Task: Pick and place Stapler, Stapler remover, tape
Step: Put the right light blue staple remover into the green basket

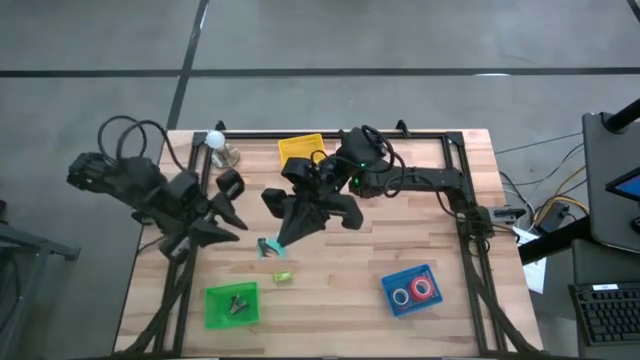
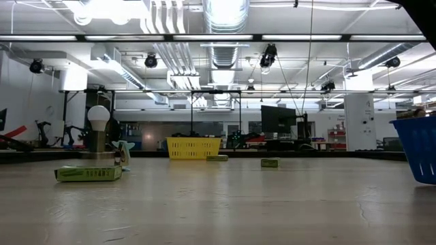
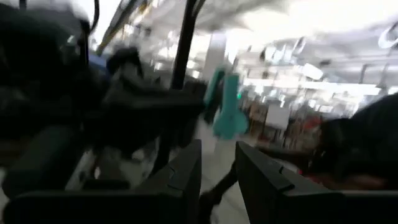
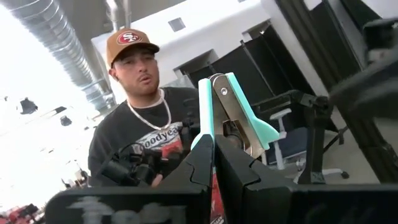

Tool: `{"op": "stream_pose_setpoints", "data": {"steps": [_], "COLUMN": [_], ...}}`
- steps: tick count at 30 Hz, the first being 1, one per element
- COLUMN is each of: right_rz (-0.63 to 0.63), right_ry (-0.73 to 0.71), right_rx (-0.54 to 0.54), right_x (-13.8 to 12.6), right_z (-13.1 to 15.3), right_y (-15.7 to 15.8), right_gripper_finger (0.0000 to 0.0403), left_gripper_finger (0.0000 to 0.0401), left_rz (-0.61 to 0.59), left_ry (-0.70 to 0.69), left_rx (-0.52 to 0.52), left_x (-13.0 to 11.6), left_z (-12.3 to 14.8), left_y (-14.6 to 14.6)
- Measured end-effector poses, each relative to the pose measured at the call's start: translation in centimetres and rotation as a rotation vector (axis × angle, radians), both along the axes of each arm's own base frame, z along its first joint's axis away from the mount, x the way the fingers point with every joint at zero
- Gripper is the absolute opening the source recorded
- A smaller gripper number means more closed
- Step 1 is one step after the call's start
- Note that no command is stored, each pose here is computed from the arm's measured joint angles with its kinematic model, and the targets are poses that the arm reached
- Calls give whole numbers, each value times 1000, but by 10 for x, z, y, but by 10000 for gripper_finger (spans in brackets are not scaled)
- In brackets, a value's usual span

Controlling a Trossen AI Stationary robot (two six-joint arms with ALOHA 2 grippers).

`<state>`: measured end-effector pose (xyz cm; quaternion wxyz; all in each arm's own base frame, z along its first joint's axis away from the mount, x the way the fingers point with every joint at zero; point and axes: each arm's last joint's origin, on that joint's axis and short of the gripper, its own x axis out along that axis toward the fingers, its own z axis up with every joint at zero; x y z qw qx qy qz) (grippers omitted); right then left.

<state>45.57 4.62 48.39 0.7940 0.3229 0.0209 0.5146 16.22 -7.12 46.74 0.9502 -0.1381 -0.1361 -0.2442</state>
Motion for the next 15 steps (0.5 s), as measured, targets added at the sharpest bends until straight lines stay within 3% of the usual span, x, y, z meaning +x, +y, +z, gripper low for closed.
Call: {"op": "stream_pose_setpoints", "data": {"steps": [4, 7, 15], "right_rz": [-31, -39, -46], "right_ry": [67, 62, 56], "right_rx": [-3, -16, -19], "right_x": [4, 5, 6], "right_z": [-6, -7, -9], "right_y": [-3, -3, -5], "right_gripper_finger": [8, 8, 8], "left_gripper_finger": [101, 101, 101], "left_rz": [2, 21, 66], "left_ry": [29, 41, 155], "left_rx": [59, 41, 40], "left_x": [-4, -11, 5], "left_z": [4, 13, 4], "left_y": [-2, 1, -4]}}
